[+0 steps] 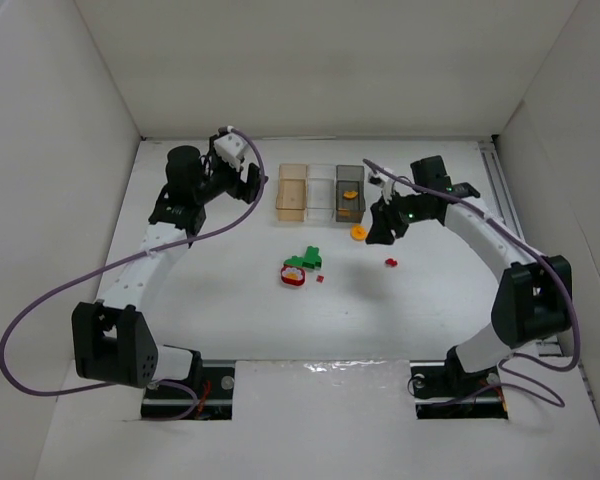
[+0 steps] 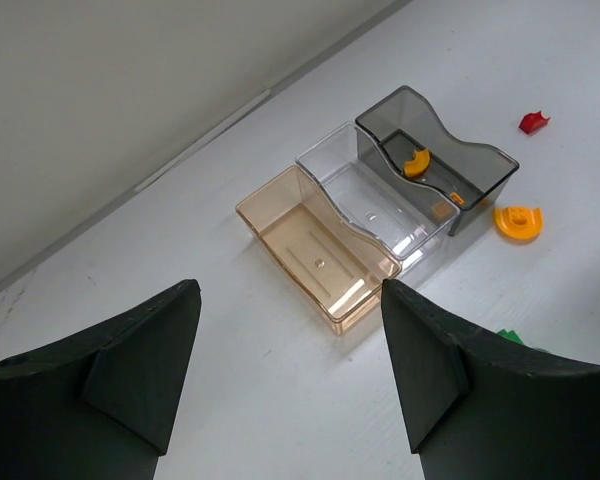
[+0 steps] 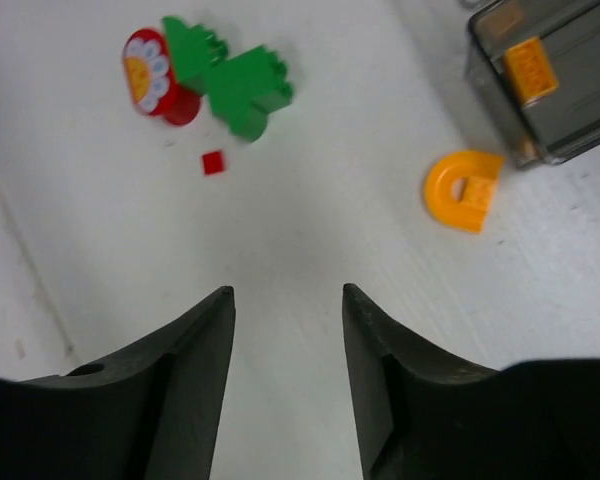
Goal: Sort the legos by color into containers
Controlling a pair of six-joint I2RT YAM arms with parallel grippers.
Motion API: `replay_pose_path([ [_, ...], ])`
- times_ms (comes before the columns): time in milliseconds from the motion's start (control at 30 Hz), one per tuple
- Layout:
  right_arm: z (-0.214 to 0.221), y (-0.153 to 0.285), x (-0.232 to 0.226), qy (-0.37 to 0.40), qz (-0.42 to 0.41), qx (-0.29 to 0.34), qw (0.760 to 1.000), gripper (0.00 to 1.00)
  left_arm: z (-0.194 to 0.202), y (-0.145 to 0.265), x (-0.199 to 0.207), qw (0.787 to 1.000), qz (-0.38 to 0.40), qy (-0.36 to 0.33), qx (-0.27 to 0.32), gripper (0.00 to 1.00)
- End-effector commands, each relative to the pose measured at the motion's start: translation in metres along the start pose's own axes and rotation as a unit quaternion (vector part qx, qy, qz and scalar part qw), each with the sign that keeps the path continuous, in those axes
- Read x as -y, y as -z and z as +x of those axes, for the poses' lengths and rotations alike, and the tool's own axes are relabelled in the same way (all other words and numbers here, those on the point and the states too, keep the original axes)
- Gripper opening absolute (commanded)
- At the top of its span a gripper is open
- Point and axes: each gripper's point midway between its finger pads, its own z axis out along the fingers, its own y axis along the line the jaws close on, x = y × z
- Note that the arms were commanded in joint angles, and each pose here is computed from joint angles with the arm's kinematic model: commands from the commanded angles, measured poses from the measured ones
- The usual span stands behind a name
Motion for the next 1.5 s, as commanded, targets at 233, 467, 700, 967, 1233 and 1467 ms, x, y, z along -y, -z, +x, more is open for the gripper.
replay_pose_path([
  [233, -0.031, -0.060, 0.055, -0.008, 0.146, 0.008, 0.989, 0.83, -0.021, 0.006, -0.008, 0.999, -0.023, -0.018, 0.024, 0.70],
  [467, -0.018, -0.071, 0.074, -0.033, 0.207, -0.043, 0.977, 0.82, -0.023, 0.007, -0.012, 0.999, -0.033, -0.029, 0.022, 0.70],
  [700, -0.013, -0.079, 0.080, -0.029, 0.251, -0.063, 0.966, 0.83, -0.026, 0.007, -0.013, 0.999, -0.034, -0.031, 0.026, 0.70],
  [967, 0.005, -0.093, 0.102, -0.030, 0.273, -0.098, 0.957, 0.88, -0.029, 0.007, -0.019, 0.998, -0.039, -0.040, 0.026, 0.70],
  [1233, 0.017, -0.094, 0.120, -0.028, 0.276, -0.115, 0.954, 0.88, -0.025, 0.006, -0.022, 0.998, -0.038, -0.037, 0.022, 0.70],
  [1467, 0.020, -0.101, 0.123, -0.028, 0.268, -0.129, 0.954, 0.69, -0.031, 0.009, -0.029, 0.997, -0.047, -0.046, 0.029, 0.70],
])
